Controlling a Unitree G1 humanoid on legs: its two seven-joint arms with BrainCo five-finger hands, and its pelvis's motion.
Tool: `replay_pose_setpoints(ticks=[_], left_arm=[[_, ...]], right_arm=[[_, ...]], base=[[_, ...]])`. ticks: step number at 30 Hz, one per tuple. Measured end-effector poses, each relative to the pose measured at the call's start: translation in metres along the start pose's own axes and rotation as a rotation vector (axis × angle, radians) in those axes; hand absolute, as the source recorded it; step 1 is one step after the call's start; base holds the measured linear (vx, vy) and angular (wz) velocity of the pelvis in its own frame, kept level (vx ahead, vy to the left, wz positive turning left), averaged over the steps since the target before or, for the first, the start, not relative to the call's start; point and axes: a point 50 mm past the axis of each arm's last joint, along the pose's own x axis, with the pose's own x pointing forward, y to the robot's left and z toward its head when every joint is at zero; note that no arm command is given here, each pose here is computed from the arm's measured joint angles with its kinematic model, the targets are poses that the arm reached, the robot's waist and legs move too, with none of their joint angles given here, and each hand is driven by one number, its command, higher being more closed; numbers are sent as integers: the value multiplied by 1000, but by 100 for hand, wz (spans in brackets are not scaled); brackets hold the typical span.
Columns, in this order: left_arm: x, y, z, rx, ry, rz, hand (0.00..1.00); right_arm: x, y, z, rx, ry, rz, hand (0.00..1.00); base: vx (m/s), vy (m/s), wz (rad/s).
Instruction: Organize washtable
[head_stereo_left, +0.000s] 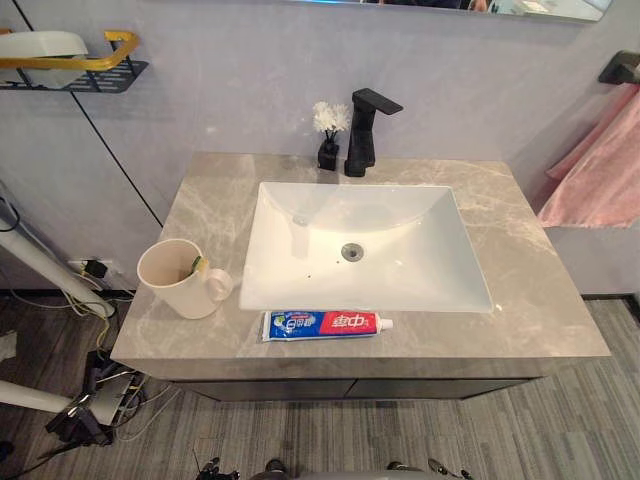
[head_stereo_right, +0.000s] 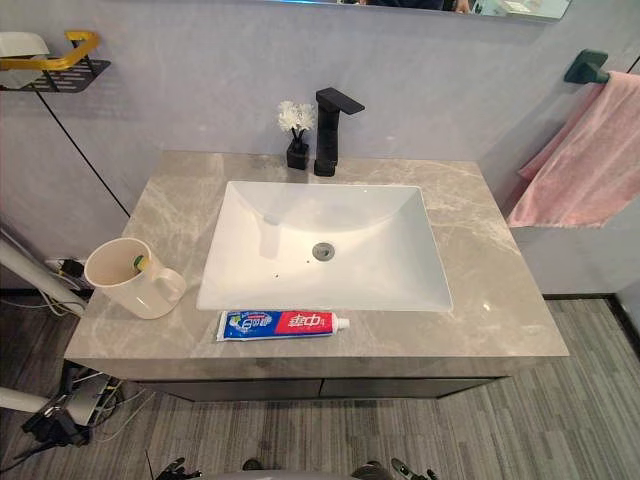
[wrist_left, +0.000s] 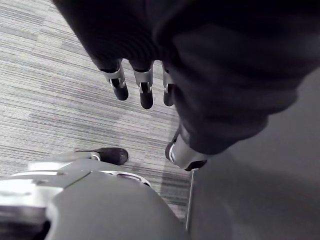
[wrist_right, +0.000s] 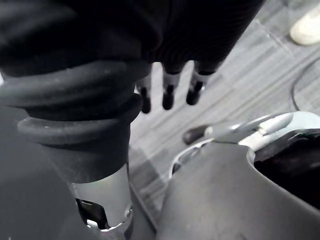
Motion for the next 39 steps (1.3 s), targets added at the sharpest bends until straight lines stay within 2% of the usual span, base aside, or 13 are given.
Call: replay_pose_setpoints(ticks=[7,12,17,21,25,27,30,39], left_arm=[[2,-1,20,-29,-81,8,0],[-3,4,1,-184,-43,69,0],[-4,3,-4,-221,-27,88,0],[-3,19,1,-174,-42,115,0],[-3,5,1,-86,-38,54,0],[-4,-5,-7,-77,-13,29,0],[-4,-5,-7,-72,-10,25,0],[-5,-4,-14,-89,28,11,0]], right_arm=[[1,4,4,-75,-12,29,0],[3,1,25,-83,-93,18,0],[-1,-20,8,-85,-45,-31,0],[-3,-5,-11,-33,18,-7,0],[-2,-8,-3,3,-12,-20,0],[-1,-13,7,18,-38,-29,0],[-2,-12,0,71,-21,-31,0],[-4,-17,-8,51,8,-43,0]], base=[[-60,-34,55],[-149,142,7],[-42,389,20],[-32,366,21],[-137,256,-80],[-125,162,-85],[-53,81,-20],[2,-94,1]])
